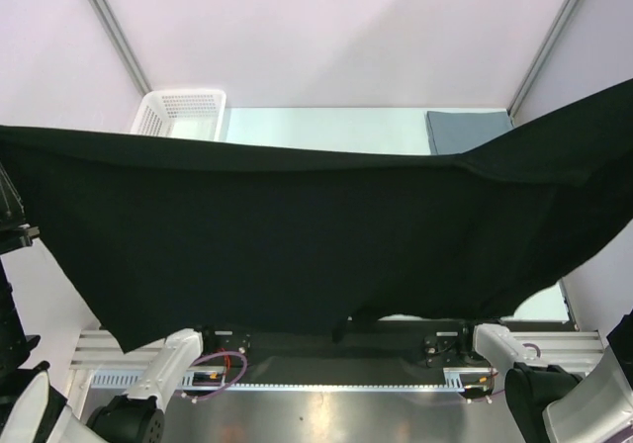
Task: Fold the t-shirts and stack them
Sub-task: Flatten the tshirt out
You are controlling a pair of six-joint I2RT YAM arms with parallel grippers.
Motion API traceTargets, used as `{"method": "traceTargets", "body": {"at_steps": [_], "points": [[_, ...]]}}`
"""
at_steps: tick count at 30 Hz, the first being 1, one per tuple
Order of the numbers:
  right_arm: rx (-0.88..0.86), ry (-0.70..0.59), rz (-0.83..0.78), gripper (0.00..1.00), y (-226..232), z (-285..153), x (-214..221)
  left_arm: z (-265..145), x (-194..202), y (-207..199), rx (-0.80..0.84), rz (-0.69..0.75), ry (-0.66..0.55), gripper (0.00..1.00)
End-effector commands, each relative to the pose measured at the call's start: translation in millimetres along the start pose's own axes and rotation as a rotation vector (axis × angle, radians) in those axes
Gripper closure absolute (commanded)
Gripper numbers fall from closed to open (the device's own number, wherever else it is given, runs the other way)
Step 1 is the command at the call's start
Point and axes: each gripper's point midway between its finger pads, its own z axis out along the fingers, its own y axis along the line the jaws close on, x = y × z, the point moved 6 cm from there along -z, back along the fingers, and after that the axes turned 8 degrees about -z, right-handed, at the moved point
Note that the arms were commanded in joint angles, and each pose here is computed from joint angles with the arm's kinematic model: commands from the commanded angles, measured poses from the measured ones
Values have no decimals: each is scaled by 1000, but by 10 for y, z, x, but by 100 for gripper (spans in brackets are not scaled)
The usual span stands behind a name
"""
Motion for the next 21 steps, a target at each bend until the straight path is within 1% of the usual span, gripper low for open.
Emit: {"method": "traceTargets", "body": {"at_steps": [1,2,6,8,12,16,18,21], "points": [[-9,-122,40,100,54,107,-209,15,-254,-36,3,-25,-138,100],[-22,-148,45,100,100,74,-327,8,-276,-55,15,-30,-143,100],[-45,-208,64,100,179,-68,-569,-177,-448,-102,50,-47,-180,100],[-47,-223,65,100,193,-120,-639,-260,-508,-82,57,-60,-188,100],[-52,-242,79,100,235,-212,-776,-440,-701,-29,57,-78,-244,100],[-64,-248,98,100,259,-230,-798,-504,-784,-2,74,-91,-263,100],[-61,-243,102,100,248,-196,-754,-470,-742,29,60,-90,-262,100],[-47,-204,101,100,190,-59,-558,-353,-603,66,43,-77,-235,100]]}}
